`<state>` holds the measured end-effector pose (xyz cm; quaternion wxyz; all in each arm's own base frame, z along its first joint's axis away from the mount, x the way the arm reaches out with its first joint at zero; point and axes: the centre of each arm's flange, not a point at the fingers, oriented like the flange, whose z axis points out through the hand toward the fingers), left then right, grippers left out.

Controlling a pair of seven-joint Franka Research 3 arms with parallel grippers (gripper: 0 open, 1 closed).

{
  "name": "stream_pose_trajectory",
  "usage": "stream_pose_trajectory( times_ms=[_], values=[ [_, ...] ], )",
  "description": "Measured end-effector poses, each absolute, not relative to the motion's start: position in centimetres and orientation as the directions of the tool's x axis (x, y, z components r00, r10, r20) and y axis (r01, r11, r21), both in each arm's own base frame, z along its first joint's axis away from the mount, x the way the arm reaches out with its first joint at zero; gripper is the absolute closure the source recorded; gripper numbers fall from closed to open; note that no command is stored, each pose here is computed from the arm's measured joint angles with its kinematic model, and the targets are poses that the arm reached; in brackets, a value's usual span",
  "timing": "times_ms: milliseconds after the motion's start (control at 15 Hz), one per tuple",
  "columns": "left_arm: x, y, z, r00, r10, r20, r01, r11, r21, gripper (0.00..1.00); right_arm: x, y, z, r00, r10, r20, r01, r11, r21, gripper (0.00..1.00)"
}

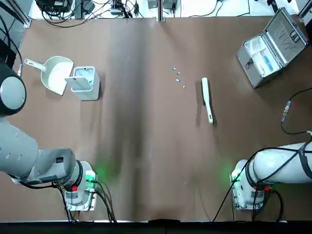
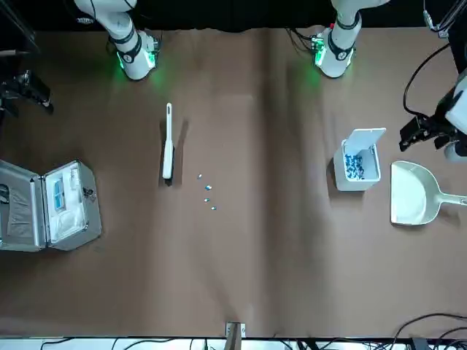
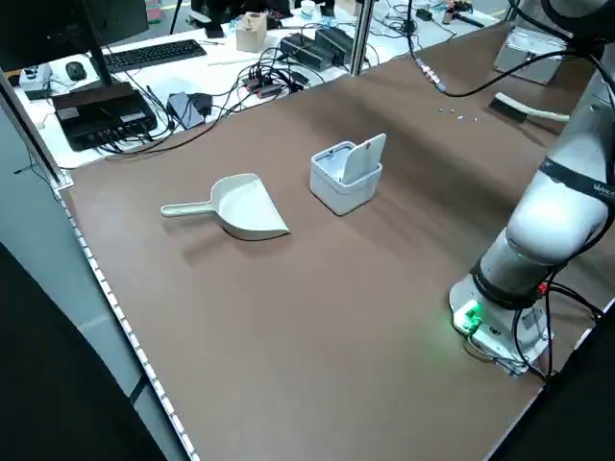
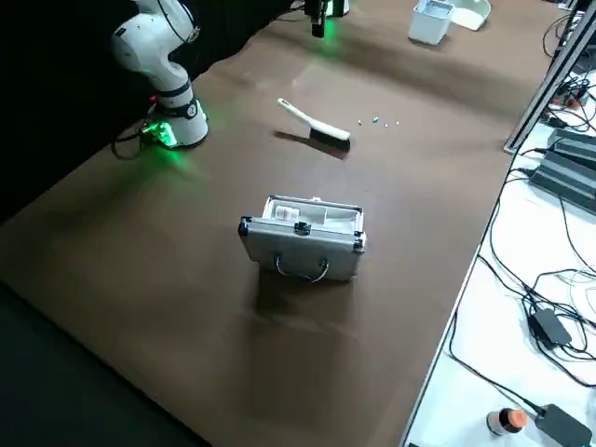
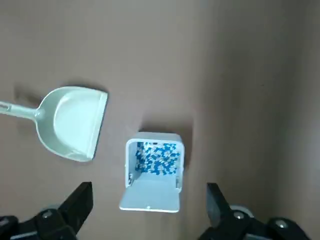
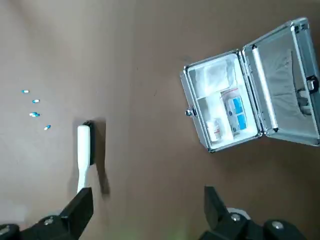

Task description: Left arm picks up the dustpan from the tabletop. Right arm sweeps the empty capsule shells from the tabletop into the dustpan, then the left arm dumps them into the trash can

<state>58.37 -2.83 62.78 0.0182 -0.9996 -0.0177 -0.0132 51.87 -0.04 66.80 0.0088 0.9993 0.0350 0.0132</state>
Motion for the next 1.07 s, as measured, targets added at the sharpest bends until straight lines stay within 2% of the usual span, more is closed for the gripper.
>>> stream_pose_trajectory(
  times_ms=[400, 667, 1067],
  values=[
    [59.5, 8.8, 57.7, 0.938, 0.337, -0.08, 0.334, -0.941, -0.05, 0.0, 51.8, -0.2, 61.6, 0.995, 0.067, -0.077, 0.068, -0.998, 0.011, 0.04],
    [60.8, 15.7, 54.2, 0.832, 0.553, -0.031, 0.548, -0.831, -0.097, 0.0, 51.0, 1.2, 56.5, 0.982, 0.075, -0.171, 0.07, -0.997, -0.035, 0.04],
    [61.0, 26.4, 47.0, 0.607, 0.795, -0.007, 0.792, -0.605, -0.079, 0.0, 49.9, 6.9, 48.7, 0.976, 0.027, -0.216, 0.016, -0.999, -0.05, 0.04]
  ],
)
